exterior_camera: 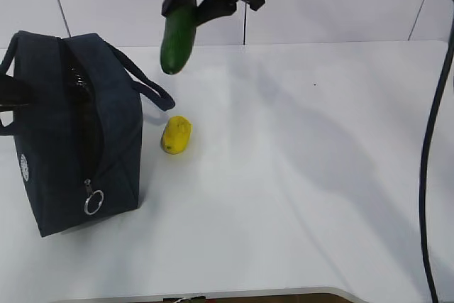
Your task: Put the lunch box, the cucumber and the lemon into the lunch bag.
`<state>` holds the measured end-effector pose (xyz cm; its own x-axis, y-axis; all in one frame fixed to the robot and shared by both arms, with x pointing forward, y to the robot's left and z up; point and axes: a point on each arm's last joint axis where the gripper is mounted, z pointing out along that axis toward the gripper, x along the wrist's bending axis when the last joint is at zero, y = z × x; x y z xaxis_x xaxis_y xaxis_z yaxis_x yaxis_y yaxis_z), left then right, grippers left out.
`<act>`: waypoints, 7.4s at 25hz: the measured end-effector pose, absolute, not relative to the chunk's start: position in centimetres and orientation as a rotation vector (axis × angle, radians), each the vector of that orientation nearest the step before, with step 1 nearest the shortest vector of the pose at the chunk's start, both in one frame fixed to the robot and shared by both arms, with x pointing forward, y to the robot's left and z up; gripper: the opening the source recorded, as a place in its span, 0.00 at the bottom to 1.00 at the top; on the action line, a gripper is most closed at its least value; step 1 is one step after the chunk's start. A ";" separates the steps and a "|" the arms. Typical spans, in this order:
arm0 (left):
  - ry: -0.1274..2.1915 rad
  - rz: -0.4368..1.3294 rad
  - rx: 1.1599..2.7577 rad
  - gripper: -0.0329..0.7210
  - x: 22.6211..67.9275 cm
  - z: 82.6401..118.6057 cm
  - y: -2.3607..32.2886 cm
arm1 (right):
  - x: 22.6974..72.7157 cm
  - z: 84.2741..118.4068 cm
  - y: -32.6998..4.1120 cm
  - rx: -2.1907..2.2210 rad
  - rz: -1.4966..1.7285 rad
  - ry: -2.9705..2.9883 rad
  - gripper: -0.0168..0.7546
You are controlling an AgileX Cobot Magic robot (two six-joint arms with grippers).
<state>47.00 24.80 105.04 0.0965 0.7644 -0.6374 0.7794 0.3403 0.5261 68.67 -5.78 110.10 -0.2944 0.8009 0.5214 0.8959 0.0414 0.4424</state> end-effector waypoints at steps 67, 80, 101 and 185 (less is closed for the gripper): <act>1.622 0.035 1.471 0.05 47.0 104.9 25.0 | 63.9 110.1 4.1 -1.050 -1.293 -2.517 0.64; 1.579 0.186 1.656 0.05 46.5 104.6 25.7 | 65.5 111.3 1.6 -1.495 -1.263 -2.655 0.64; 1.593 0.366 1.760 0.05 45.3 105.4 27.0 | 66.1 108.6 1.3 -1.665 -1.070 -2.620 0.64; 1.790 0.482 1.686 0.05 43.6 106.2 29.2 | 66.9 94.8 0.9 -2.138 -0.628 -2.273 0.64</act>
